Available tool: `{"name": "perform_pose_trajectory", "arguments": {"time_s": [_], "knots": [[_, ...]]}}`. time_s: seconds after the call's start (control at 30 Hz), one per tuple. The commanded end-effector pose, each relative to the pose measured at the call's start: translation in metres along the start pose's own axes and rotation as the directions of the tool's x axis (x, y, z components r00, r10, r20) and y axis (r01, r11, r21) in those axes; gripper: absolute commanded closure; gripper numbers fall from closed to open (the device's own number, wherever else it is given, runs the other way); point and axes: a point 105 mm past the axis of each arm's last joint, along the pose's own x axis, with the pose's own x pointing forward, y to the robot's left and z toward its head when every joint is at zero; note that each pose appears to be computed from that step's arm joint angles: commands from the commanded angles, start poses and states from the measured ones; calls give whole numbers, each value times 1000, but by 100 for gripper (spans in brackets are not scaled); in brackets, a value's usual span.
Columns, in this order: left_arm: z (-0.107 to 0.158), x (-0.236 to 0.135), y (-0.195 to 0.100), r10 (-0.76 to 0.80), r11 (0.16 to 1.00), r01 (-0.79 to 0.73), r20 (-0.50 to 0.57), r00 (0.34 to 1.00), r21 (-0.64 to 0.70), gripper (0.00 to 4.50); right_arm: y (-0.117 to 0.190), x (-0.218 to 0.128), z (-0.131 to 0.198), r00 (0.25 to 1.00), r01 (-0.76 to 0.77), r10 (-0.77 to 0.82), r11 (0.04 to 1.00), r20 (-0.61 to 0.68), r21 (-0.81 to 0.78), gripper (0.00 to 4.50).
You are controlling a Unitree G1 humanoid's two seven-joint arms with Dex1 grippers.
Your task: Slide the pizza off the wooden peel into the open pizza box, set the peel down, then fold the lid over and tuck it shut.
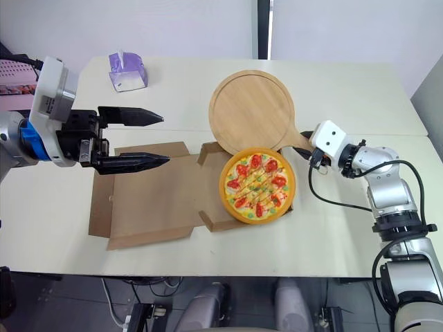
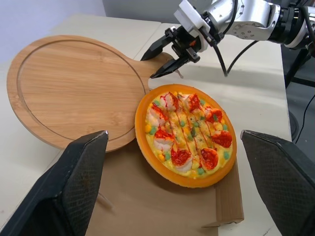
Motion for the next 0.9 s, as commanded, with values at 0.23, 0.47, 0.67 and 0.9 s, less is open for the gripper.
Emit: {"name": "perform_pose_trajectory", "arguments": {"time_s": [0.23,0.47,0.67,0.9], "knots": [[7,3,-2,-24,999,23,19,1000,45,0,-49,4,53,957,240,-216,964,192,-115,295],[6,5,-4,-34,998,34,18,999,47,0,-71,-6,59,937,299,-273,950,219,-94,295],[4,15,-9,-72,995,70,27,997,65,0,-77,-33,22,955,288,-292,955,58,65,295],[26,49,-7,-112,985,86,168,979,151,0,-62,-100,-44,886,442,-361,846,-290,297,295]]}}
